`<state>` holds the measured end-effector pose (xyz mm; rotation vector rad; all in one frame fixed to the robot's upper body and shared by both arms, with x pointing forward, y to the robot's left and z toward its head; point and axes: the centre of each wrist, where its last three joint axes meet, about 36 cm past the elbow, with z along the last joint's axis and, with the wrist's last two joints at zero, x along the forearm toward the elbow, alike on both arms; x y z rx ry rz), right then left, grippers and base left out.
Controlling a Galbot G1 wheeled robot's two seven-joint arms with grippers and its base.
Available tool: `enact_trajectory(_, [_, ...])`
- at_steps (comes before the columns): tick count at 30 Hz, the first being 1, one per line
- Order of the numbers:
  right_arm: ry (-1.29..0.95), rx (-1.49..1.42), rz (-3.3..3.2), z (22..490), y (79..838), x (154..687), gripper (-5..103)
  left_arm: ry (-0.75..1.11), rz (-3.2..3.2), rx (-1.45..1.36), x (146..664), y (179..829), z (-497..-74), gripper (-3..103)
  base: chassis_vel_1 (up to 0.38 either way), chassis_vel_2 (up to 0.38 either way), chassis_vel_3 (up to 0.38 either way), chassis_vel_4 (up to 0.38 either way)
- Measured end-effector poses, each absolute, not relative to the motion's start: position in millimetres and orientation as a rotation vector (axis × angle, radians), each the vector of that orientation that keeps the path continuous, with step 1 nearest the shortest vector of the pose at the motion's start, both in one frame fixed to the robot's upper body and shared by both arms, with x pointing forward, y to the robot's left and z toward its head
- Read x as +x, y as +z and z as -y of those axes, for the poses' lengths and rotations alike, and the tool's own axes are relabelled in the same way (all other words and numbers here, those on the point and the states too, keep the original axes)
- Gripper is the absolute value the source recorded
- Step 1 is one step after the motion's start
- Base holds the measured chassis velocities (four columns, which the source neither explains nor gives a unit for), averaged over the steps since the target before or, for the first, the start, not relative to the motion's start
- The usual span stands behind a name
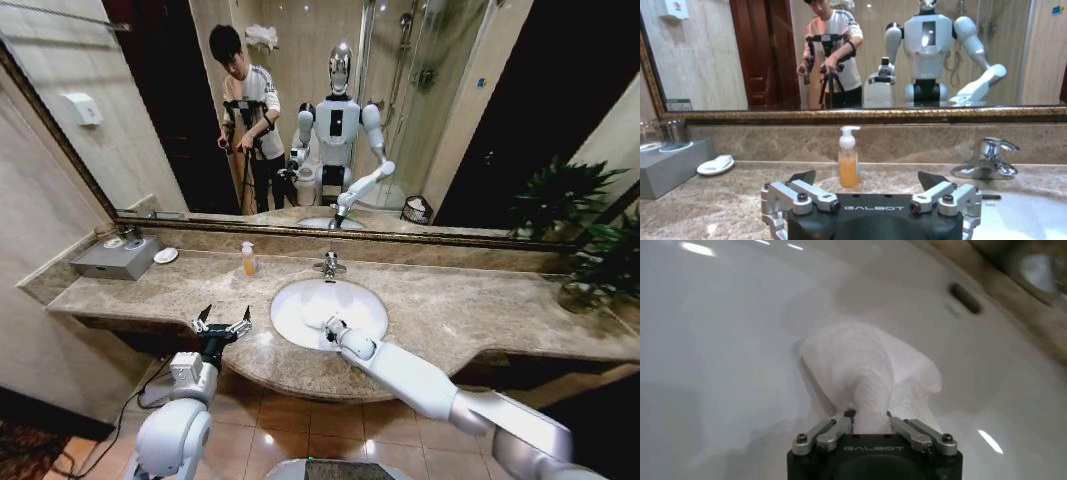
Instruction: Pick up the towel from the sink counter and wipe the mirror surface.
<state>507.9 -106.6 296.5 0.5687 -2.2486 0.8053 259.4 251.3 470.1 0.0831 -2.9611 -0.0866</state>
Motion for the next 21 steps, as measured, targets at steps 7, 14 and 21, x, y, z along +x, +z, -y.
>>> enact_trajectory(7, [0.806,0.432,2.291,132,297,546,14,-0.087,2.961,0.083,259,470,-251,100,0.0,0.0,0.0,0.0])
enact_trajectory(14, [0.765,0.425,2.372,150,331,521,14,-0.086,2.961,0.083,259,470,-251,100,0.0,0.0,0.0,0.0])
enact_trajectory(21, [0.73,0.336,2.562,199,368,475,14,-0.087,2.961,0.083,259,470,-251,100,0.0,0.0,0.0,0.0])
